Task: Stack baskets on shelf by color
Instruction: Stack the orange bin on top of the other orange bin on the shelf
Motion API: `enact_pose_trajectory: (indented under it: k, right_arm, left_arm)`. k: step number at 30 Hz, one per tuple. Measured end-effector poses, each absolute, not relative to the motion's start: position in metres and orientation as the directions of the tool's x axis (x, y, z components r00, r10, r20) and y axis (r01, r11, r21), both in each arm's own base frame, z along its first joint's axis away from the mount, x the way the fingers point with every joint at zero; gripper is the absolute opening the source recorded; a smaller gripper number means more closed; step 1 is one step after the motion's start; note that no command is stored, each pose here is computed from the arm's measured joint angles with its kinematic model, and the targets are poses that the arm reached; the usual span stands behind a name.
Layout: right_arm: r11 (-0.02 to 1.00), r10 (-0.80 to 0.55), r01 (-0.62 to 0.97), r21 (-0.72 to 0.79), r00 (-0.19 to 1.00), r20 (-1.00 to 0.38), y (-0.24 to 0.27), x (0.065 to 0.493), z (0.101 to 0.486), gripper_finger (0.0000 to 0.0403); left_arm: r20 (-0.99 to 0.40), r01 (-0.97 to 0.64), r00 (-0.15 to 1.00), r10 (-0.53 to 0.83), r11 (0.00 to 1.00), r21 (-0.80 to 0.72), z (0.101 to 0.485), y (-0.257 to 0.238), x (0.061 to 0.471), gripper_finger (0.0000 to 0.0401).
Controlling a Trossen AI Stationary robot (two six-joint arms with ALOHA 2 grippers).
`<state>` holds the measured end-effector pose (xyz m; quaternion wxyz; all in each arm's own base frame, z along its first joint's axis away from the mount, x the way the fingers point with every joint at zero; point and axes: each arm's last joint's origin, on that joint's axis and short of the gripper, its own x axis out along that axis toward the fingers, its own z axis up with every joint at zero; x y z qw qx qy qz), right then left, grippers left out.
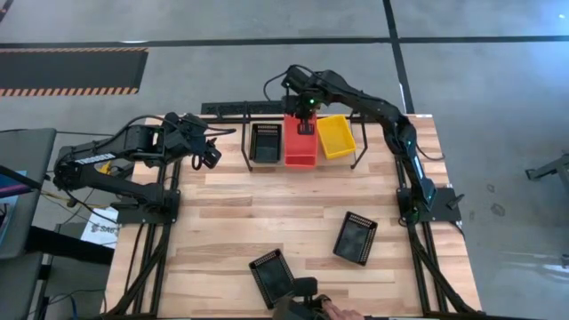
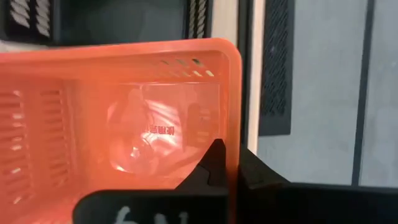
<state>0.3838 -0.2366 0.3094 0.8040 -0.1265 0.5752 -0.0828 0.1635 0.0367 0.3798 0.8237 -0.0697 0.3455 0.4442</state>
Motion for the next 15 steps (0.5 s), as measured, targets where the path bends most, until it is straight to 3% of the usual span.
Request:
enact_pose_trajectory:
  k: [5,15]
  right_arm:
    - [0.966,-0.246,0.02,-0.258,0.386,-0.889,-0.236,0.381,0.328,0.0003]
    - [0.989,-0.145,0.086,-0.122,0.345,-0.927,-0.232,0.373,0.324,0.0003]
  left_arm:
    - [-0.631,-0.78,0.366,0.684,0.595,0.192,0.38,0.037,0.163,0.0242]
    - [-0.631,-0.78,0.367,0.683,0.596,0.192,0.38,0.037,0.163,0.0242]
